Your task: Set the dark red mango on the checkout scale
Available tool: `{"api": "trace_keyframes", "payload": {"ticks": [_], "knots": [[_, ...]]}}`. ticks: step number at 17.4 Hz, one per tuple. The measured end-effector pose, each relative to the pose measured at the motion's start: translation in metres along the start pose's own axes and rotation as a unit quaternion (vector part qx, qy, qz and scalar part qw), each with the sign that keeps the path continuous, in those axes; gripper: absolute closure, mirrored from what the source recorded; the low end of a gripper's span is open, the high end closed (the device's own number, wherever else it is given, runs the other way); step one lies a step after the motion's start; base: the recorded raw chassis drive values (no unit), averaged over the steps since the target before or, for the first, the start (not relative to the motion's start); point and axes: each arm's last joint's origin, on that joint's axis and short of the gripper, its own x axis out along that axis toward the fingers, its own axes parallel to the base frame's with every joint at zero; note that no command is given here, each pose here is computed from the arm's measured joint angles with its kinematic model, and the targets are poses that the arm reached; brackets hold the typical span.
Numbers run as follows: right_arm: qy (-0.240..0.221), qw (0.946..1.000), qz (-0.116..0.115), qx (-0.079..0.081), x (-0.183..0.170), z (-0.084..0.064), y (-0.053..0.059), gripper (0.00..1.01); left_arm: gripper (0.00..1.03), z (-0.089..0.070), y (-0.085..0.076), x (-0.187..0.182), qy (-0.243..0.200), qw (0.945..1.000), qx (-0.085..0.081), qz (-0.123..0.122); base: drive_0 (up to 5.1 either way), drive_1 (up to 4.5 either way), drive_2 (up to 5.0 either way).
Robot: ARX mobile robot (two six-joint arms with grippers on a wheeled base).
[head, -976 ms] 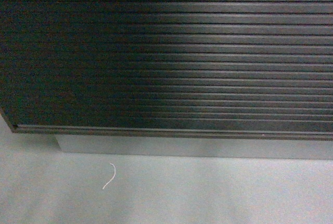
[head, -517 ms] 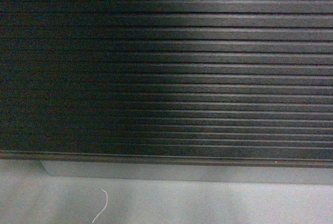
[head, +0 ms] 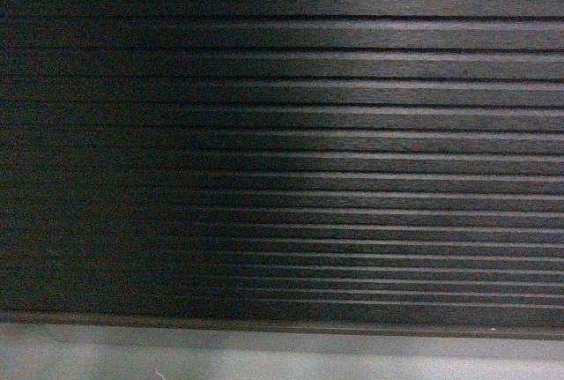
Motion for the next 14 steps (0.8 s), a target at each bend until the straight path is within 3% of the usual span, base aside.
{"api": "trace_keyframes", "payload": {"ticks": [14], "knots": [[0.001,1.0,0.0,0.0,0.0,-0.0001,0.0,0.03,0.05,-0.0001,0.0,0.0,0.001,1.0,0.0,0.0,0.0,0.0,0.0]]}}
